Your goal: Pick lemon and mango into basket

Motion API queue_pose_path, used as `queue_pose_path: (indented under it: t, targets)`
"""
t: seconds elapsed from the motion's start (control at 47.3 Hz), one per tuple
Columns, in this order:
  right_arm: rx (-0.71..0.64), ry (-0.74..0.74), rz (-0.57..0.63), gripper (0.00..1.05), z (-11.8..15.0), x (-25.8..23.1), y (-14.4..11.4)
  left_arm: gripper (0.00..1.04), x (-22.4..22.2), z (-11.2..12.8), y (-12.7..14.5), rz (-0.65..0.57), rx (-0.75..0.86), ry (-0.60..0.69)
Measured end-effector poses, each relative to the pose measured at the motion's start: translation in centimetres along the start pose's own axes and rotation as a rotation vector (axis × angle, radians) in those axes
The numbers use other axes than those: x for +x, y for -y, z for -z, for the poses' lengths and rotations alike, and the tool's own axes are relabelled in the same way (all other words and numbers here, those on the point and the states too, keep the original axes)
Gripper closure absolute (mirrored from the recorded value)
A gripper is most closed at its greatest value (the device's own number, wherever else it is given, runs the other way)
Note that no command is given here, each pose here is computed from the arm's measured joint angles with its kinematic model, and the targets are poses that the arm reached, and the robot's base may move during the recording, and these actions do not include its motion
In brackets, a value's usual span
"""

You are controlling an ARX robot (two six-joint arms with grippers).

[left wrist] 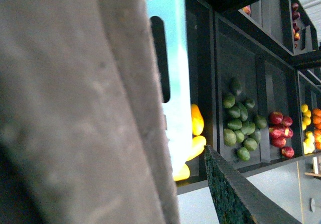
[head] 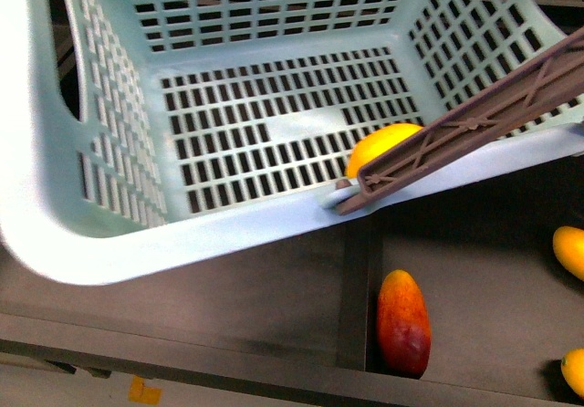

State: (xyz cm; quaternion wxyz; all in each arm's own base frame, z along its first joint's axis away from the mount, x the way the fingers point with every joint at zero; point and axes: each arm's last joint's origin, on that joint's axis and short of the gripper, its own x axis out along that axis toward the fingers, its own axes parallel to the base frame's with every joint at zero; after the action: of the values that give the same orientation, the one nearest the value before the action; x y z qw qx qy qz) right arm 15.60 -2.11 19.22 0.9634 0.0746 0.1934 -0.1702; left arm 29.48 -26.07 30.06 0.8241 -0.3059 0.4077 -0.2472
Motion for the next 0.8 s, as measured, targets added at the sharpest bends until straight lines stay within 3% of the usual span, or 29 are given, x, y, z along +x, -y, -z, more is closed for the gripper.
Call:
queue_pose_path:
  t: [0.085, 0.232, 0.359, 0.507, 0.803]
  targets:
    - [-0.008, -0.009, -0.038, 0.09, -1.1, 1.0, 1.0, 0.76, 0.0, 0.1, 0.0, 0.004, -0.001, -0.007]
    - [-0.147, 0.022, -0.103, 0.09, -3.1, 3.6, 3.3, 0.76, 0.1, 0.2, 0.2, 0.012, 0.003, -0.017]
    - [-0.394, -0.059, -0.092, 0.09, -3.9, 7.8, 6.8, 0.76, 0.1, 0.3, 0.2, 0.015, 0.001, -0.02]
    - [-0.607, -0.255, -0.134, 0.09, -1.5, 12.3, 9.3, 0.76, 0.0, 0.1, 0.1, -0.003, 0.002, 0.002]
    - [-0.882, -0.532, -0.301, 0.09, 3.3, 18.2, 11.0, 0.76, 0.0, 0.1, 0.1, 0.004, 0.002, -0.006]
